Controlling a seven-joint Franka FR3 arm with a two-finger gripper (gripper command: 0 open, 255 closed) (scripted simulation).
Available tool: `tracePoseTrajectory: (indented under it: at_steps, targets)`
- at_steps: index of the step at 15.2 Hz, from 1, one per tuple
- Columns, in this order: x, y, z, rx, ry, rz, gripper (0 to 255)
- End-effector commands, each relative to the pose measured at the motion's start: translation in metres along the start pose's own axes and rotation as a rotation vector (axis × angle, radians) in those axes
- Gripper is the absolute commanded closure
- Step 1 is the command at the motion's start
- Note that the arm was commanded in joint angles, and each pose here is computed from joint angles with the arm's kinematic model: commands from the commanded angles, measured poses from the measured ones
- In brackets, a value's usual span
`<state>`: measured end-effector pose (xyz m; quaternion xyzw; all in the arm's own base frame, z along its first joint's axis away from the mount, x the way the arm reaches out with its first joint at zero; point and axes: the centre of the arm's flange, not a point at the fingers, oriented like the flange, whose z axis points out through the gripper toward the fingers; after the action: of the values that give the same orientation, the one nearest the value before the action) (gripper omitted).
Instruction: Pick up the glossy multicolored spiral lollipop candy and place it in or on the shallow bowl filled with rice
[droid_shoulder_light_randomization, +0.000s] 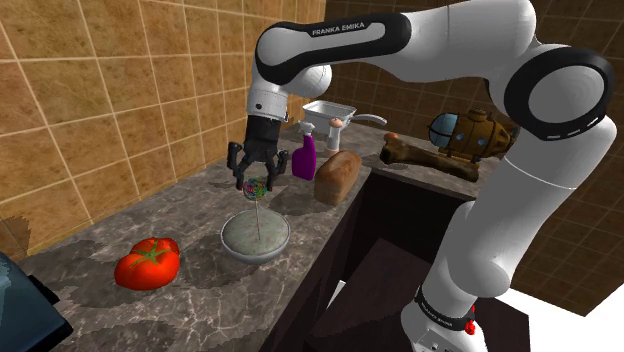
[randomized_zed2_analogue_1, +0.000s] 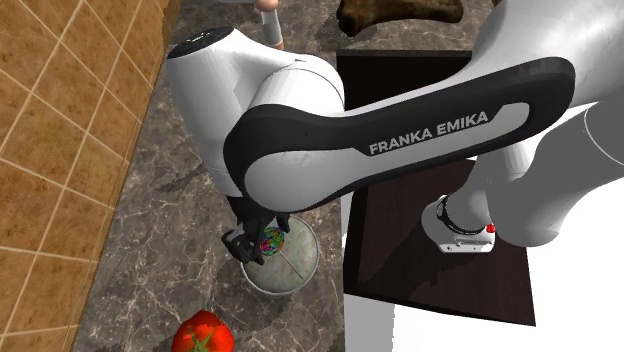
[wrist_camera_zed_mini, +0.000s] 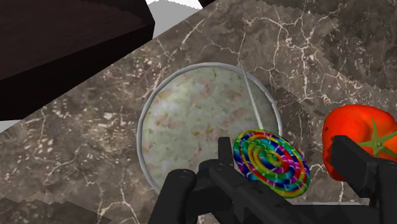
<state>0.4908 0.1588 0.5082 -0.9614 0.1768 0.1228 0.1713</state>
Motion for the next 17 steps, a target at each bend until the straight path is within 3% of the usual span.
tracePoseTrajectory:
  at_steps: [1, 5, 9, 17]
  targets:
    - [0.000, 0.000, 0.000, 0.000, 0.000, 0.000, 0]
    - [0.000, 0.000, 0.000, 0.000, 0.000, 0.000, 0]
    - [0.000, 0.000, -0.050, 0.000, 0.000, 0.000, 0]
    - [0.000, 0.000, -0.050, 0.000, 0.000, 0.000, 0]
